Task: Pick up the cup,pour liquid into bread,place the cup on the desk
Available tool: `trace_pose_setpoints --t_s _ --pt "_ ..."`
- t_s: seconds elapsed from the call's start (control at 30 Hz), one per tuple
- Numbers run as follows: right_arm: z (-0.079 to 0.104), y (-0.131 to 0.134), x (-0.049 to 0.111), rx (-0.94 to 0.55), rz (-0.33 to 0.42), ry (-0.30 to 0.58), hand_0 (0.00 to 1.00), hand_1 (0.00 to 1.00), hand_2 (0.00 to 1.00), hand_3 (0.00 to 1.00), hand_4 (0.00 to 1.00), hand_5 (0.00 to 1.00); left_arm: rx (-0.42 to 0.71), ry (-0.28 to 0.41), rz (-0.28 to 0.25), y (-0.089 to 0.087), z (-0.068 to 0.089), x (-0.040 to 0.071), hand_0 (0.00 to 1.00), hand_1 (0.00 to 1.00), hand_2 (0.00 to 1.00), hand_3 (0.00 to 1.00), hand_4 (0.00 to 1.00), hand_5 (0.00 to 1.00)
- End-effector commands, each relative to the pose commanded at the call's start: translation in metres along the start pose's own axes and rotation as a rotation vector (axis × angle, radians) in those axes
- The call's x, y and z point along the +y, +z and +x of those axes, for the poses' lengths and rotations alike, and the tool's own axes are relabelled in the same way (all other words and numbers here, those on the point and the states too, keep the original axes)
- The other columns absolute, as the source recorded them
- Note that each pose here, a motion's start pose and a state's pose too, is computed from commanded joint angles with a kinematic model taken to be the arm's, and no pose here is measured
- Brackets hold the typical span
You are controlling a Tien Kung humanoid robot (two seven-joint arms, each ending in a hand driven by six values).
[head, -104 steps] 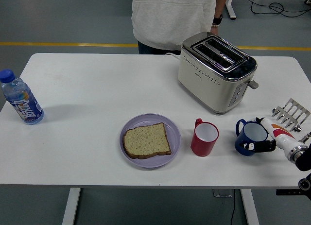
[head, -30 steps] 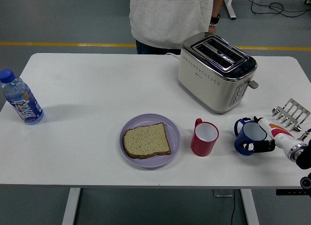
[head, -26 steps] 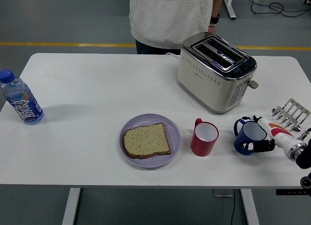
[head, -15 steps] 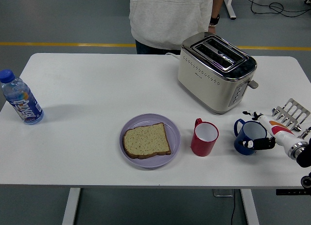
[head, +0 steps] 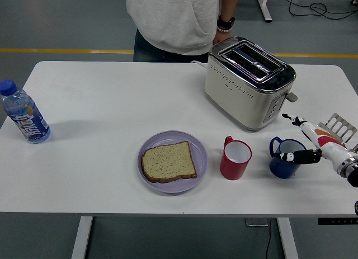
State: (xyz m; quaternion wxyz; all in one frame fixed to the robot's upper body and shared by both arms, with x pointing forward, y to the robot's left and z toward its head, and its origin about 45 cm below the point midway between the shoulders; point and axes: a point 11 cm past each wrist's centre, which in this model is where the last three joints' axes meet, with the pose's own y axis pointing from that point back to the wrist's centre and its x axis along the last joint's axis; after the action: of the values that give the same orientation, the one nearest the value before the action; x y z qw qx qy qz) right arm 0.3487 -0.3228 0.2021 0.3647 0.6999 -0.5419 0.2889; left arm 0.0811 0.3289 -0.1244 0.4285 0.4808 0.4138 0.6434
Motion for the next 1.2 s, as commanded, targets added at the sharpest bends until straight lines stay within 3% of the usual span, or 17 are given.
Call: trace_pose_setpoints --t_s 0.13,0.17,0.33,0.37,0.53,0.57,0.6,0.8,1.13,1.2 --pt "0.014 -0.006 0.006 -0.078 0.024 0.083 0.986 0.93 0.998 0.985 0.911 0.213 0.0 0.0 0.005 -0.002 0.0 0.0 0.695 0.709 0.71 0.566 0.252 0.998" --pt "0.016 -0.008 0.007 -0.101 0.032 0.096 0.889 0.84 0.935 0.9 0.883 0.214 -0.001 0.0 0.006 -0.003 0.0 0.0 0.695 0.708 0.71 0.567 0.252 0.998" --pt "0.024 -0.013 0.012 -0.247 0.048 0.174 0.889 0.84 0.935 0.9 0.883 0.214 -0.004 0.001 0.01 -0.005 0.001 0.0 0.695 0.708 0.71 0.567 0.252 0.998" --pt "0.024 -0.014 0.012 -0.285 0.046 0.188 0.796 0.76 0.846 0.815 0.734 0.125 -0.004 0.002 0.01 -0.005 0.001 0.0 0.695 0.708 0.71 0.567 0.252 0.998" --pt "0.025 -0.015 0.014 -0.462 0.03 0.253 0.796 0.76 0.846 0.815 0.734 0.125 -0.007 0.004 0.012 -0.006 0.001 0.0 0.695 0.708 0.71 0.567 0.252 0.998" --pt "0.026 -0.015 0.014 -0.484 0.032 0.264 0.745 0.695 0.77 0.753 0.679 0.119 -0.007 0.004 0.014 -0.007 0.002 0.0 0.694 0.707 0.71 0.568 0.253 0.998" --pt "0.026 -0.016 0.015 -0.501 0.033 0.271 0.745 0.695 0.77 0.753 0.679 0.119 -0.007 0.004 0.014 -0.007 0.002 0.0 0.694 0.707 0.71 0.568 0.253 0.998" --pt "0.037 -0.023 0.018 -0.593 0.08 0.348 0.735 0.687 0.757 0.746 0.68 0.118 -0.007 0.006 0.018 -0.008 0.004 -0.001 0.694 0.707 0.71 0.568 0.254 0.998" --pt "0.037 -0.023 0.018 -0.682 0.089 0.337 0.735 0.697 0.771 0.751 0.693 0.11 0.002 0.011 0.013 -0.007 0.008 -0.001 0.694 0.706 0.708 0.568 0.254 0.998" --pt "0.035 -0.024 0.018 -0.693 0.095 0.327 0.756 0.713 0.8 0.777 0.689 0.154 0.008 0.012 0.011 -0.007 0.009 -0.001 0.694 0.706 0.708 0.568 0.255 0.998"
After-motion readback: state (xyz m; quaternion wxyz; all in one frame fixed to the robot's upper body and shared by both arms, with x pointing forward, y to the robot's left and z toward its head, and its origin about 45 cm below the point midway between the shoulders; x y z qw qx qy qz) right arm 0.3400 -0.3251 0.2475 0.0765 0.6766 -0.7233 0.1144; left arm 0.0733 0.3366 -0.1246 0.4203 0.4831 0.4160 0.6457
